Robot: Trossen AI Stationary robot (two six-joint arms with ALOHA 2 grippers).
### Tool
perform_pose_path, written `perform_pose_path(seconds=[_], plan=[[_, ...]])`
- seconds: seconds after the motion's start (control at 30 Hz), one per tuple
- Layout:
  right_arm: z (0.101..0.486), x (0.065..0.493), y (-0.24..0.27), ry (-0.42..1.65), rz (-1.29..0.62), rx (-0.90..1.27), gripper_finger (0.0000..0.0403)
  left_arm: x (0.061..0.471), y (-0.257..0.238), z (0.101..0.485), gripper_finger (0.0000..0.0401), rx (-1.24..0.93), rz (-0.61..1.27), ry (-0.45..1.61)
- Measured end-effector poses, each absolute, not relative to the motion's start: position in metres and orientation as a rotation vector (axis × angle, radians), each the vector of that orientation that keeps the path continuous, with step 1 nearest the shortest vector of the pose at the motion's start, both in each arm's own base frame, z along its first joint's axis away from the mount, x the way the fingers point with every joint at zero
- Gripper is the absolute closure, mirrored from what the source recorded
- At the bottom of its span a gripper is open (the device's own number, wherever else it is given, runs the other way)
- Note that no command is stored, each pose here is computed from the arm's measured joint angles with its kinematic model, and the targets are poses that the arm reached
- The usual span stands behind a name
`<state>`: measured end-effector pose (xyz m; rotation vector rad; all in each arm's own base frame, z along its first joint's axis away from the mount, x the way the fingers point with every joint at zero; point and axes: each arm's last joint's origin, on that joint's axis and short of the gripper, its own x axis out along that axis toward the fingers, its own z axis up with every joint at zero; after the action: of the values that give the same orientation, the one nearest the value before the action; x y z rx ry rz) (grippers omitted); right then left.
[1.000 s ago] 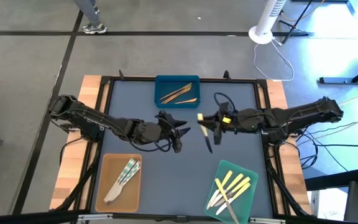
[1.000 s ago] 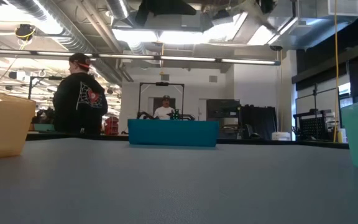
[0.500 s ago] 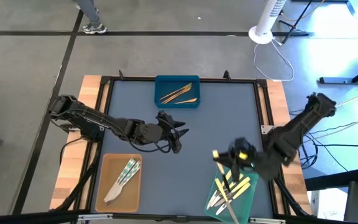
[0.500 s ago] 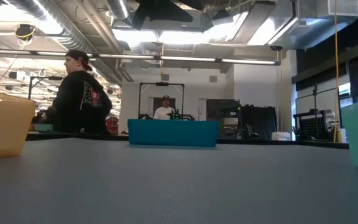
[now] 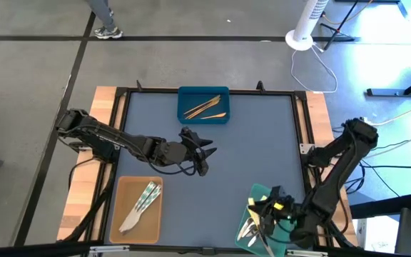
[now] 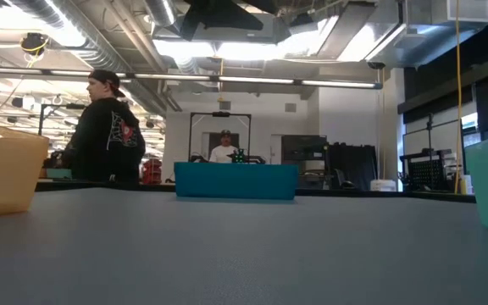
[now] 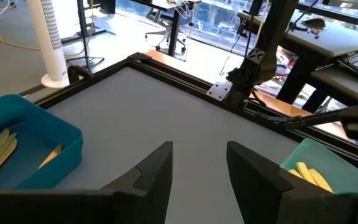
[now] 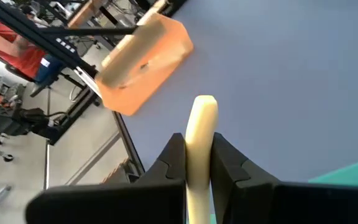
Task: Sort silverware by color (type)
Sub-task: Put the yellow knife into the green bin
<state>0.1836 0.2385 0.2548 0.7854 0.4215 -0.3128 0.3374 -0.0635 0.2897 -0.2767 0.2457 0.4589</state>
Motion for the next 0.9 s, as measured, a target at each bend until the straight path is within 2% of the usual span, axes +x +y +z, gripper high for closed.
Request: perform_pose_path(seconds=[0.9], plan=[[0.202, 0.187, 0.248, 0.645, -0.438, 0.723, 0.0381, 0.337, -0.065, 0.290, 0.0257, -0.276, 0.454, 0.246]])
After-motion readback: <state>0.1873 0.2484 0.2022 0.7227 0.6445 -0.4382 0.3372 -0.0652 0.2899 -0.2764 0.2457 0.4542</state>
